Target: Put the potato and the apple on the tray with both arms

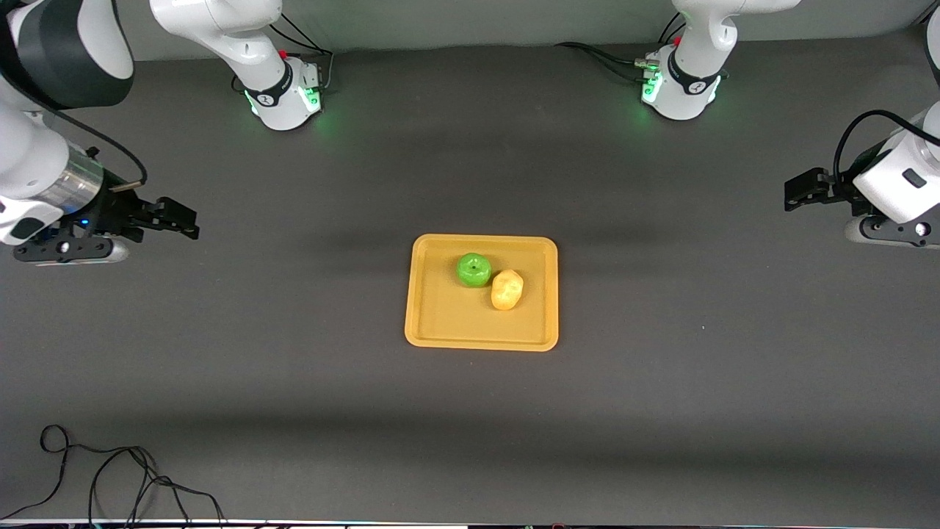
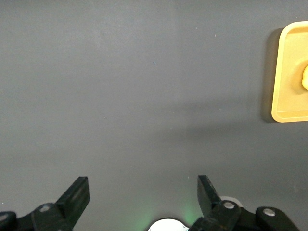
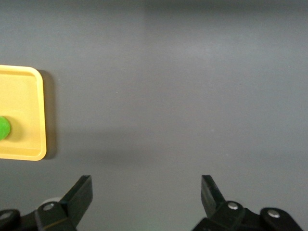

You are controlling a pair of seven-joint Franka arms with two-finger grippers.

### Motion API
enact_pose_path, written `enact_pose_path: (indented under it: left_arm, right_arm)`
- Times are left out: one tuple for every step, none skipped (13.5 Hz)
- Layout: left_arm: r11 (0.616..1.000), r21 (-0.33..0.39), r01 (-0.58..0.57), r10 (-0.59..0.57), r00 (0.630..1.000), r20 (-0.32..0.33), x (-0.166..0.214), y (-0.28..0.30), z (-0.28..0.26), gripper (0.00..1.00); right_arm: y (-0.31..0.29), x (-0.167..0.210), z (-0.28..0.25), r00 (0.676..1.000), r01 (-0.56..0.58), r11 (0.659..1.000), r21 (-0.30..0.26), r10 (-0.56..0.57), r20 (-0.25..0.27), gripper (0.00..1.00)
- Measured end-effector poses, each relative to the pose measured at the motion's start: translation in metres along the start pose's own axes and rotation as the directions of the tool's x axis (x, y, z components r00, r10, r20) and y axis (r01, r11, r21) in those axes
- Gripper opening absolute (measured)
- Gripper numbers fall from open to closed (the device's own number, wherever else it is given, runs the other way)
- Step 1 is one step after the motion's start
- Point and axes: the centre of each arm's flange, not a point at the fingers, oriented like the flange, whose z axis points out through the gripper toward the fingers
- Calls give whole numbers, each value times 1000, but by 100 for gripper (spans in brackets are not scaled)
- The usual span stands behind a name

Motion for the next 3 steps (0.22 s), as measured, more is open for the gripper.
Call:
enact_pose_path:
  left_arm:
    - [1000,0,0,0,1000,0,0,0,0,100]
    - [1000,0,0,0,1000,0,0,0,0,100]
    - [1000,0,0,0,1000,0,0,0,0,100]
  right_arm:
    - [4,0,-1,1000,-7,1000,0,7,-1,100]
    - [4,0,-1,1000,-7,1000,-1,7,-2,100]
    - [0,-1,-1,1000,0,1000,-2,0,3,100]
